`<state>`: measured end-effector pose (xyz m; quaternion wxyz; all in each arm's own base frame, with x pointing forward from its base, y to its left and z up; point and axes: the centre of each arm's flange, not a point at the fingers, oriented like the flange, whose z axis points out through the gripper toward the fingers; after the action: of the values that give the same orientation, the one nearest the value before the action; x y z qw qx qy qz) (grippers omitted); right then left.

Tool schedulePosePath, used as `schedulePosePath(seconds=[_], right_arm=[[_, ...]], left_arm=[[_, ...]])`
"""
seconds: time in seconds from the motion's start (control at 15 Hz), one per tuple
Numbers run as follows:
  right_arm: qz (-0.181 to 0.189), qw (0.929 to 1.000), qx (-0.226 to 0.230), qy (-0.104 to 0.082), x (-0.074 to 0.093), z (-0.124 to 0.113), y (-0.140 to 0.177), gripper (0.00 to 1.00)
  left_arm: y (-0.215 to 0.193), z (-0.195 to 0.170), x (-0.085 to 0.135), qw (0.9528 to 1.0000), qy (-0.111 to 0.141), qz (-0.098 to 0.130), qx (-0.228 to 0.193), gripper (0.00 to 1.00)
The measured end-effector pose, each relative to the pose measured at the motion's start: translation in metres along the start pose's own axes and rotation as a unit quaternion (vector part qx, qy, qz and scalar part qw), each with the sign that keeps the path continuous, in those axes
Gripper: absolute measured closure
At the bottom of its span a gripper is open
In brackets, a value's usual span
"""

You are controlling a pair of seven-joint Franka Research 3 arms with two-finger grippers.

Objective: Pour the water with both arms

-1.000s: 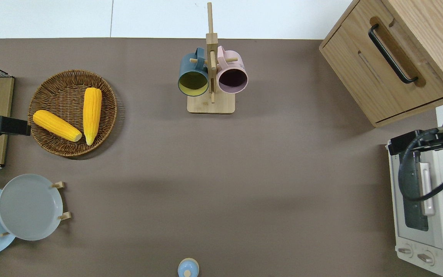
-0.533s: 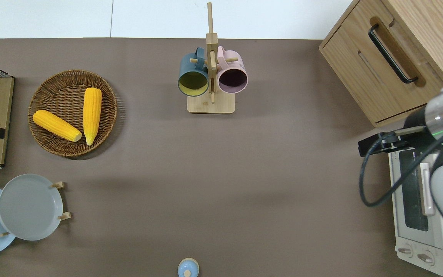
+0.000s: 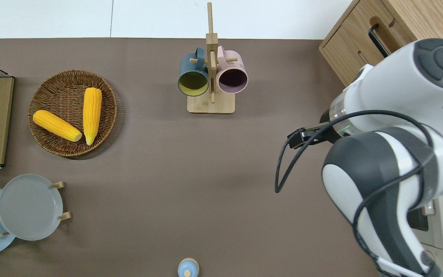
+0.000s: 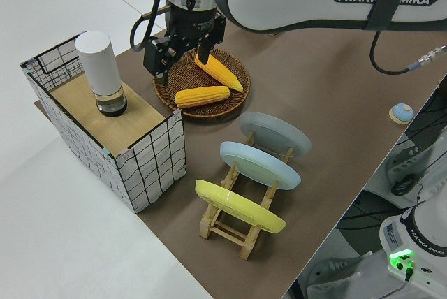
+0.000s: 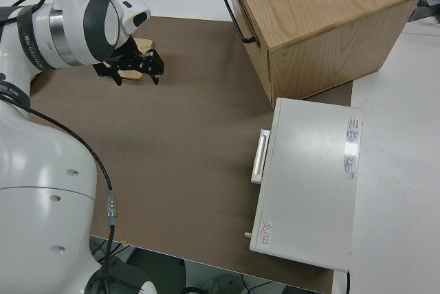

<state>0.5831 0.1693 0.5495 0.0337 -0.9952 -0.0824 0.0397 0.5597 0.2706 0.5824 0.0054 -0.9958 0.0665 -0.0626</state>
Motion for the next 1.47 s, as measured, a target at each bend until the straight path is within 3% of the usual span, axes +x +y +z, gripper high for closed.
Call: schedulePosePath(seconds=[0.2,0.47,0.87,1.2,1.33,1.47], right_arm=[[-0.005,0.9995,0.015,0.026,0.020,0.020,-0.014,0.00],[-0.022,0.9963,0.023,0.079,0.051,0.052,-0.044,0.00],[-0.027,0.9884,0.029,0.147,0.082,0.082,-0.057,0.00],[-0.043,0.9744,0.019,0.220,0.101,0.089,-0.063,0.01],[-0.051,0.9688,0.010,0.242,0.108,0.093,-0.063,0.02],[-0.064,0.9652,-0.008,0.253,0.112,0.097,-0.062,0.02]], left_arm=[[-0.037,0.000,-0.016,0.9995,0.031,-0.005,-0.007,0.00],[-0.066,0.006,-0.017,0.9960,0.087,-0.020,-0.001,0.00],[-0.091,0.038,-0.001,0.9774,0.203,-0.058,0.010,0.00],[-0.085,0.064,0.016,0.9634,0.255,-0.083,0.007,0.00],[-0.082,0.069,0.021,0.9609,0.266,-0.075,0.007,0.00],[-0.082,0.078,0.023,0.9589,0.278,-0.059,0.004,0.00]])
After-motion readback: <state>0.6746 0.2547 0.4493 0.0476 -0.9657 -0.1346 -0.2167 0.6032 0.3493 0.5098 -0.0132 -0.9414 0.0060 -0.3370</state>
